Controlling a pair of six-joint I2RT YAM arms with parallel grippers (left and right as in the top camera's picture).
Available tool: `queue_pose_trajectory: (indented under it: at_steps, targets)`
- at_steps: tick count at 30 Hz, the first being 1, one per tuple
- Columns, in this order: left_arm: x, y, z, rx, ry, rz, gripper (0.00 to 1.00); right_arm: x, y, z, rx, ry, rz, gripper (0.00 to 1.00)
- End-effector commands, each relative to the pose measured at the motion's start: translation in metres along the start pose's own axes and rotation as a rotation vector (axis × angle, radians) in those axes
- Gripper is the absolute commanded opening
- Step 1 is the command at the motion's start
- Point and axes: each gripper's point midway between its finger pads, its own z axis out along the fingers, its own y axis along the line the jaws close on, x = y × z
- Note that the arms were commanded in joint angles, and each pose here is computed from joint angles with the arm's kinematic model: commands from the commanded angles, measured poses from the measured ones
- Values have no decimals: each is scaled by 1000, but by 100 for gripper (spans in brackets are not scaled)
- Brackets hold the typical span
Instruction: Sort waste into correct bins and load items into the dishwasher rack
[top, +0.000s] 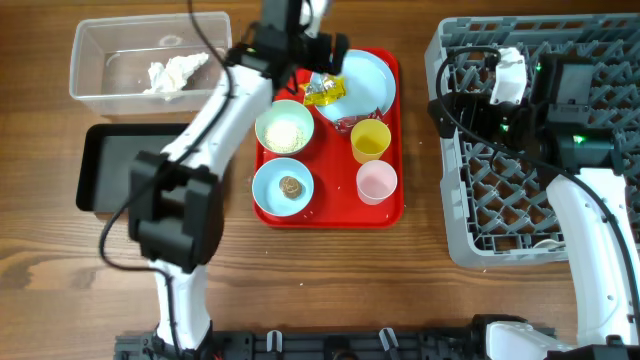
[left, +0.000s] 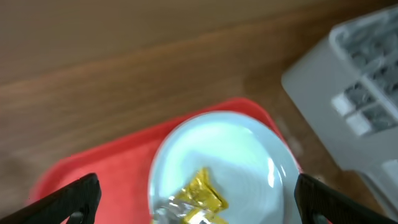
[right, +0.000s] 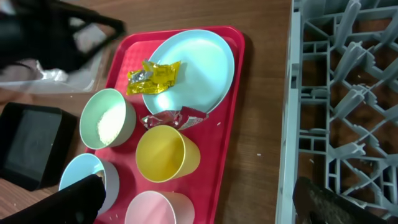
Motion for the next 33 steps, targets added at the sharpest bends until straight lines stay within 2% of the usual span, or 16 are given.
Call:
queue_pose_trajectory:
  at_steps: [1,5,9,11,14,16,20,23,24,26,28,30,33]
  targets:
    - [30,2,32,-8,67,13,100,-1,2,0,-7,3,-12,100]
    - [72,8,60,-12,168,-3,97,1,2,0,-6,8,-9,100]
    - [84,8,67,-11,197,-9,75,1,2,0,-6,11,-8,100]
    - [87,7,66,-11,211,-10,56,1,2,0,-6,11,-8,100]
    - [87,7,66,-11,208,-10,20,1,2,0,-6,10,-9,100]
    - [86,7,67,-7,204,-10,4,1,2,0,-3,10,-8,100]
    - [68,5,57,-9,162,-27,4,1,2,0,-3,10,-9,100]
    - [13,11,9,-26,44,-64,4,1,2,0,-3,10,-9,100]
    - [-8,24,-19,-72,-1,-72,4,1,2,0,-3,10,-8,100]
    - [-29,68,-67,-220,-50,-105,4,1,2,0,-3,10,-8,100]
    - [-30,127,-102,-363,-52,-114,4,1,2,0,-3,9,-9,100]
    - [-16,171,-115,-425,-14,-124,4,1,2,0,-3,10,-8,100]
    - [20,240,-129,-516,55,-218,4,1,2,0,-3,10,-9,100]
